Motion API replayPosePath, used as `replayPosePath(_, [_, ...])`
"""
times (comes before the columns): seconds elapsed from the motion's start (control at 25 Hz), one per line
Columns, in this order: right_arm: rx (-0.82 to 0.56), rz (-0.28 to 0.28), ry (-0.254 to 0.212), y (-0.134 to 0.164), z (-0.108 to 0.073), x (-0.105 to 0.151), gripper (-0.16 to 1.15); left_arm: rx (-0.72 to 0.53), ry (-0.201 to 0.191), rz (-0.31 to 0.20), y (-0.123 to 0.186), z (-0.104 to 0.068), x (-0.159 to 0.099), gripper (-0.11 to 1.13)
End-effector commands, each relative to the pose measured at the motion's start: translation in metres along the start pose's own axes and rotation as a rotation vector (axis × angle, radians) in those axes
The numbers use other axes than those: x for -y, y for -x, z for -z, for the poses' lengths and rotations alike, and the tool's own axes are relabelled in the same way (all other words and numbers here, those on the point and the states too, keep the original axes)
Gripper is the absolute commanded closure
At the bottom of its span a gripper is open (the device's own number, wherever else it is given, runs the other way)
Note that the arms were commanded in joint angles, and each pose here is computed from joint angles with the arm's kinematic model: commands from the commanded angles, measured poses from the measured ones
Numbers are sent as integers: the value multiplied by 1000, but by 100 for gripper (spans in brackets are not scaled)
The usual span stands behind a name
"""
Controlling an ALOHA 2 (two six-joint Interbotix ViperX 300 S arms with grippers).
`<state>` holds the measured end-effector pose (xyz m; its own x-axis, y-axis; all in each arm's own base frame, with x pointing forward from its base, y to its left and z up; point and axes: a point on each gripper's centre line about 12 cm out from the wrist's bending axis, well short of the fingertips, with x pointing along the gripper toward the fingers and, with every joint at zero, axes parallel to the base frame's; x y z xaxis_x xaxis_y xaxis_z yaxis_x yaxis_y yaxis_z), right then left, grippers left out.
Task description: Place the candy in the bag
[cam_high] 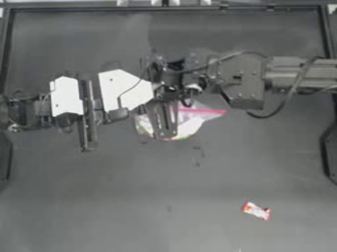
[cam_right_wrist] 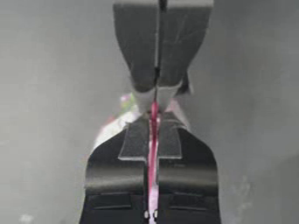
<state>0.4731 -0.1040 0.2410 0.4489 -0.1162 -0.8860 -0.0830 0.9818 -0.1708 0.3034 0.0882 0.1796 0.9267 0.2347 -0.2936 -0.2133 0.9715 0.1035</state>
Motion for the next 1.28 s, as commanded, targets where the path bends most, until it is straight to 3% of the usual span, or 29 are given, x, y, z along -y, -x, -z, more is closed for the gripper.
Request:
replayPosePath(0.04, [38,17,-21,26,1,6,95,59,3,-14,6,-17,-4,98])
replayPosePath(1.28, [-32,43,-141,25,60,25,95,39,5,-14,7,-12,-3,98])
